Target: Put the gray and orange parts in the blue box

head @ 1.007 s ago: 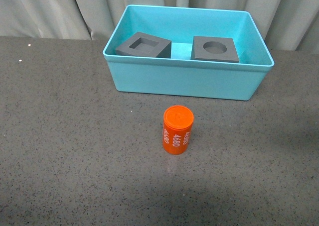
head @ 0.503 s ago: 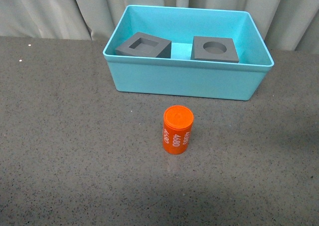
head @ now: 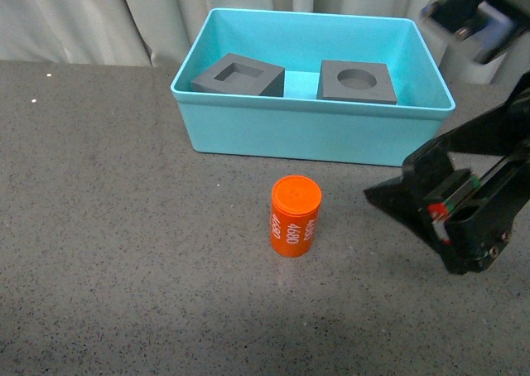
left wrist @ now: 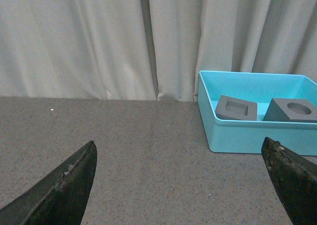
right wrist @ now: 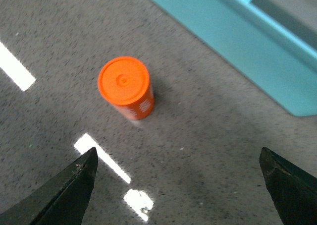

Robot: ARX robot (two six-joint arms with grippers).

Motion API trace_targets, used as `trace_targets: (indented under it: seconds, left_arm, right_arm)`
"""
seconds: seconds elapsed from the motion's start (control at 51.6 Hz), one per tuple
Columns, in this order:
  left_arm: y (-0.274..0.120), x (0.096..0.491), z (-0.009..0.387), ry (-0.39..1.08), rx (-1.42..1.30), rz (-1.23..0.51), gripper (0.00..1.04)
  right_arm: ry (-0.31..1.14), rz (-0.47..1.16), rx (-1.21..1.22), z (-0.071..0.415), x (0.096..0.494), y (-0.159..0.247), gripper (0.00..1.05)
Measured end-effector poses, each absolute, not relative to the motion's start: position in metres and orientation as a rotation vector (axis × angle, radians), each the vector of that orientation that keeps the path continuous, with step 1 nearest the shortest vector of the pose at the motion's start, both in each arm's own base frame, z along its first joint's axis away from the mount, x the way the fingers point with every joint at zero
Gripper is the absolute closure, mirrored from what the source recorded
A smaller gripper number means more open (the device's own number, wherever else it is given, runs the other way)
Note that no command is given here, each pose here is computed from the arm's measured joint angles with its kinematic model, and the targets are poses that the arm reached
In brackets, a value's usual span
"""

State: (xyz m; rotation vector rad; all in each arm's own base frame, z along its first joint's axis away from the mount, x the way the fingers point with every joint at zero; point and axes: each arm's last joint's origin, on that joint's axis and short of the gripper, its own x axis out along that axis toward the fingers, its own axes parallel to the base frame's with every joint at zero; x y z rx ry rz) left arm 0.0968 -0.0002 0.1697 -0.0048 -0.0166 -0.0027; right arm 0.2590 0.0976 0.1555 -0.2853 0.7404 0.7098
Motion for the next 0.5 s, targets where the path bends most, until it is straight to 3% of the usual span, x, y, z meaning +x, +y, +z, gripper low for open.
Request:
trace_targets:
  seconds: [0.503]
  left_arm:
    - [0.0,0.097,0.17,-0.016,-0.005,-0.003,0.07]
  right_arm:
    - [0.893,0.858,-0.389,0.121,0.299,0.154,0.1]
